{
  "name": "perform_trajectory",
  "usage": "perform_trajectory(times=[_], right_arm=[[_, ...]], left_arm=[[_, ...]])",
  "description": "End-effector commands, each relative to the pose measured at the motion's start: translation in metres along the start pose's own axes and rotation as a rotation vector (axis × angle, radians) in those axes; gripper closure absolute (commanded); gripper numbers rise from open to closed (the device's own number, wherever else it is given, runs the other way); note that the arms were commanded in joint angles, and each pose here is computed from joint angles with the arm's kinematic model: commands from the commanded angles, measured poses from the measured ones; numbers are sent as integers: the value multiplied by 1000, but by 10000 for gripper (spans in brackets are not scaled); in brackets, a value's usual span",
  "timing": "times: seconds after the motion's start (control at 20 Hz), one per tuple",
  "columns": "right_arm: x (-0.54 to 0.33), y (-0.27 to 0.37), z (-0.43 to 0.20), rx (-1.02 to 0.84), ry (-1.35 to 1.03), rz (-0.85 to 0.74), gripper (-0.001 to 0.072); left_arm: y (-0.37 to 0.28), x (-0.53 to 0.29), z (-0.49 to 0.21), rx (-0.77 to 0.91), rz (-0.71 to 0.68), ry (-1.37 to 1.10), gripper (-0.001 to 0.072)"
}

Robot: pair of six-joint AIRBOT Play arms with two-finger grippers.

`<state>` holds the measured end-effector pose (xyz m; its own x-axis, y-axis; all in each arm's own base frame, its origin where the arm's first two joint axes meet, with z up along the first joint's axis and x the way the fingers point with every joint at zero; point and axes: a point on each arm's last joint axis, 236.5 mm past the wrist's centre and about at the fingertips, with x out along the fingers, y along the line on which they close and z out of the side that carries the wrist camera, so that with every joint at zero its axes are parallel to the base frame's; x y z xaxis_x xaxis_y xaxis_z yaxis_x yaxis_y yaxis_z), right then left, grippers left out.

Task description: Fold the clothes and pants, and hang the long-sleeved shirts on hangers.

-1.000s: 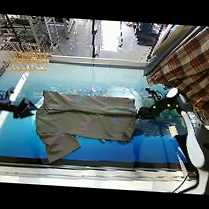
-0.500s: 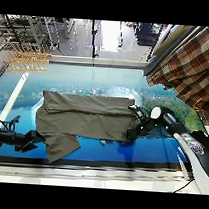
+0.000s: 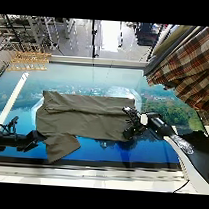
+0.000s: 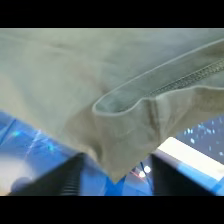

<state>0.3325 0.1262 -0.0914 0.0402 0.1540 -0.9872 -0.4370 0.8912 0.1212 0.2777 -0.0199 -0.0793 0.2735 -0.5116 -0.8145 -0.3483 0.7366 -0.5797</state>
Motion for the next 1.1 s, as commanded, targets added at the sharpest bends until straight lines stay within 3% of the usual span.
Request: perform_trajectory(times=[0.0, 0.05, 0.1, 0.15, 0.2, 0.6, 0.8, 1.05], right_arm=[[8, -4, 2, 73, -1, -17, 549], [7, -4, 3, 97, -3, -17, 688], [6, -4, 3, 116, -8, -16, 695], [3, -3, 4, 131, -16, -17, 696], [-2, -3, 6, 151, -27, -16, 698], [-104, 12, -12, 244, -159, 54, 700], [-149, -1, 8, 299, -371, -14, 700], [-122, -63, 74, 554, -562, 14, 701]], left_arm=[[-10, 19, 5, -21, -30, -2, 73], [-11, 27, 1, -42, -31, 25, 90], [-9, 35, -4, -63, -26, 52, 239], [-7, 41, -8, -71, -23, 77, 433], [-5, 45, -12, -79, -22, 99, 704], [-76, -60, 7, 144, -237, 92, 702], [-137, -112, 53, 246, -376, -48, 703], [-157, -110, 155, 111, -509, -213, 703]])
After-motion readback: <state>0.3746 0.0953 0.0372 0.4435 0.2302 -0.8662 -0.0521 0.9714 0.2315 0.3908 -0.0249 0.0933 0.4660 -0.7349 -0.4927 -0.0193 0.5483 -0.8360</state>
